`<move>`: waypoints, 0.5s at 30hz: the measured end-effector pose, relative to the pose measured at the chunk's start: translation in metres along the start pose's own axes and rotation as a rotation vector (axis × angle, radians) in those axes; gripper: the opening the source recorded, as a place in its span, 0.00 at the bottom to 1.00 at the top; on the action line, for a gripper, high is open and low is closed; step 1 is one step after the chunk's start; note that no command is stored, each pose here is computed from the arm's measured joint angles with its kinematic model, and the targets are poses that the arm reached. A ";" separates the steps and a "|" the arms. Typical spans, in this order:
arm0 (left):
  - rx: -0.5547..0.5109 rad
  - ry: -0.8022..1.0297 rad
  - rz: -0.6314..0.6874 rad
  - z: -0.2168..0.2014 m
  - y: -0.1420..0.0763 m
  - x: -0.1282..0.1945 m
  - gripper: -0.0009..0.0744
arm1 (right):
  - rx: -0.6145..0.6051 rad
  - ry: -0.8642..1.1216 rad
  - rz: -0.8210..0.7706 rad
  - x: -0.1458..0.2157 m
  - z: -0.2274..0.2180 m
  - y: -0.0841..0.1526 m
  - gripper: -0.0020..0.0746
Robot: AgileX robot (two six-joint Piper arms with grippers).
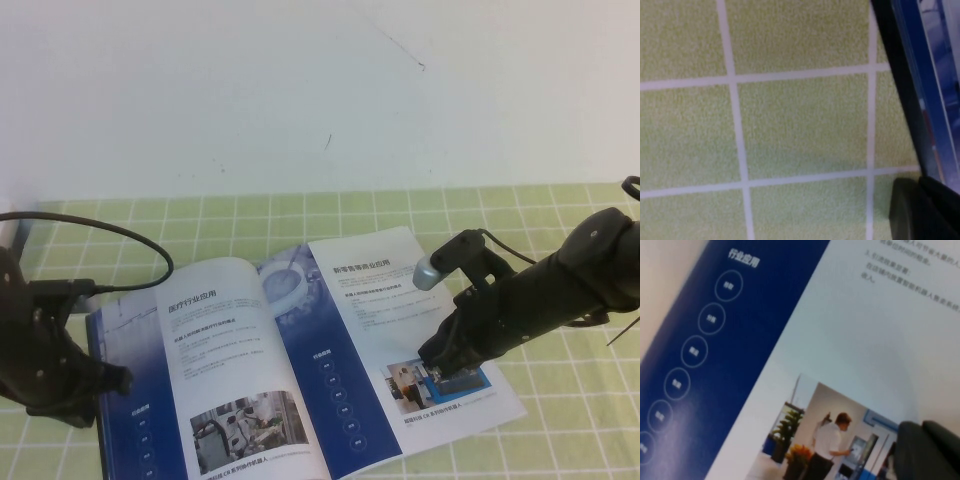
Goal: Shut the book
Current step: 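Close the open booklet and leave it lying on the table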
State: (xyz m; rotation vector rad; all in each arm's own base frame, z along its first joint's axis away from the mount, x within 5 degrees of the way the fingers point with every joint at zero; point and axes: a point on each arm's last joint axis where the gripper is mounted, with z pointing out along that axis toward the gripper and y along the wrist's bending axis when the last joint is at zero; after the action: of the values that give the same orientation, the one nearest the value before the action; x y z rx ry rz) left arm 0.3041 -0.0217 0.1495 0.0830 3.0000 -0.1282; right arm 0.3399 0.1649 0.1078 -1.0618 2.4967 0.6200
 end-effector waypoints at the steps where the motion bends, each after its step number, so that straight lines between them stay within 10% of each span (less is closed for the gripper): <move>1: 0.005 -0.005 -0.006 0.000 0.000 0.000 0.01 | -0.001 0.002 0.002 0.000 0.001 0.000 0.02; 15: 0.059 -0.091 0.105 0.006 -0.057 -0.006 0.01 | -0.003 0.004 0.008 0.001 0.001 0.000 0.02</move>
State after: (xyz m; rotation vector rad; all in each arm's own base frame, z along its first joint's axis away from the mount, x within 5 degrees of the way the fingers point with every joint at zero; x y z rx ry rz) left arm 0.3072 -0.0794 0.1492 0.2343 2.8935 -0.2032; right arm 0.3397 0.1649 0.1064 -1.0556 2.5050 0.6242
